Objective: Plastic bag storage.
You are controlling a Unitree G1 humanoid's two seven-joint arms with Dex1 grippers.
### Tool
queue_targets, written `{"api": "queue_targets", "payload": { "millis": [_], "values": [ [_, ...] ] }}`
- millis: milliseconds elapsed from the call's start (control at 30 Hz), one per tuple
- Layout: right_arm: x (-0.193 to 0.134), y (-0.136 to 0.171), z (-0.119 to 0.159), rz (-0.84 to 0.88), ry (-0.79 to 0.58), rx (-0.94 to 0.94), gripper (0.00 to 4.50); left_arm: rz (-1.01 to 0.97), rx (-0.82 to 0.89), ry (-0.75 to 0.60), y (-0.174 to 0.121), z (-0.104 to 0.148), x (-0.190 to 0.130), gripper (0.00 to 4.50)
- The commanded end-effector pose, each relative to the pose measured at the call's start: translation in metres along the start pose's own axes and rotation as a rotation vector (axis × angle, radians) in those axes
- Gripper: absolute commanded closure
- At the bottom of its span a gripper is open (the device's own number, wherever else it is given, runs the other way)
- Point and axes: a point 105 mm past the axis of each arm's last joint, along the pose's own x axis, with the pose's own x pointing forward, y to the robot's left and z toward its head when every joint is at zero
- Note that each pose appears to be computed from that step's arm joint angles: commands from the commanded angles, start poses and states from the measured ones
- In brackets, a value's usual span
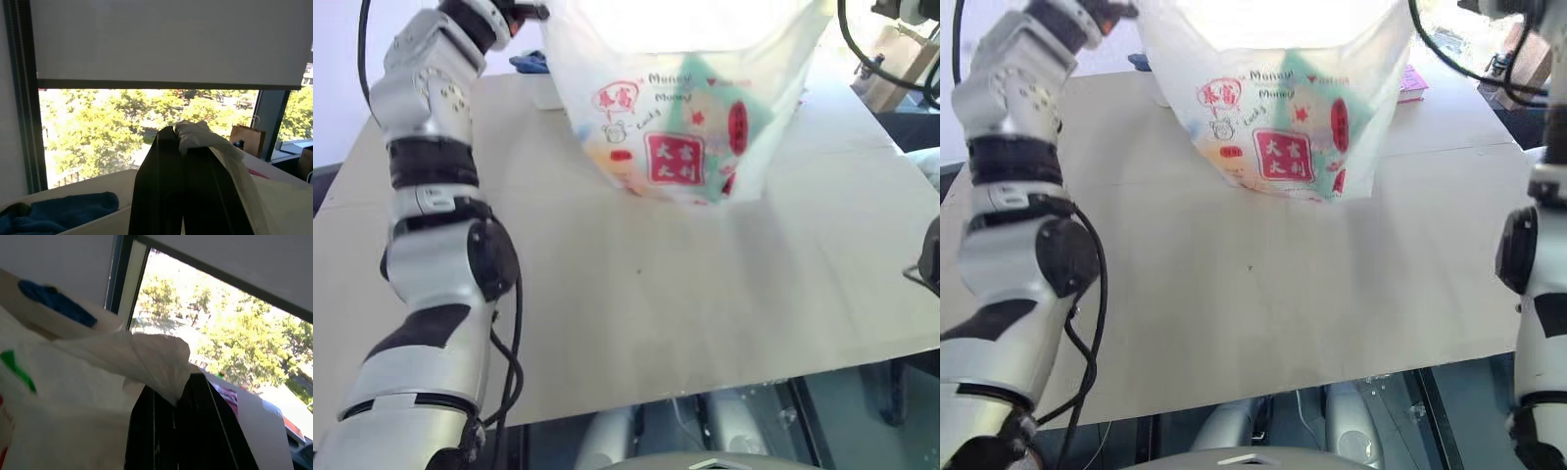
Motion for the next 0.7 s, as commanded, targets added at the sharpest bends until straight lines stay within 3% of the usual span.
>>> {"api": "queue_targets", "payload": {
  "millis": [33,167,233,433,533,567,667,700],
  "values": [
    [-0.033,0.033,-0.036,0.079,0.118,-0.020,4.50,-0.097,0.007,0.112,-0.044,-0.042,-0.030,4.44],
    [-0.052,0.090,-0.116,0.173,0.321,-0.029,4.50,-0.081,0.083,0.279,-0.068,-0.110,-0.062,4.44],
    [-0.059,0.112,-0.145,0.201,0.370,-0.001,4.50,-0.071,0.087,0.321,-0.071,-0.127,-0.072,4.44],
    [-0.079,0.133,-0.202,0.120,0.492,-0.005,4.50,-0.093,0.139,0.440,-0.077,-0.163,-0.106,4.44],
    [-0.084,0.138,-0.207,0.134,0.490,-0.033,4.50,-0.093,0.114,0.396,-0.079,-0.163,-0.108,4.44],
    [-0.086,0.139,-0.200,0.160,0.460,-0.017,4.22,-0.123,0.081,0.397,-0.081,-0.160,-0.112,4.49],
    [-0.098,0.148,-0.177,0.255,0.361,0.005,3.18,-0.215,-0.030,0.369,-0.085,-0.145,-0.129,3.70],
    [-0.103,0.153,-0.169,0.286,0.330,0.020,2.66,-0.231,-0.047,0.367,-0.085,-0.142,-0.135,3.18]
  ]
}}
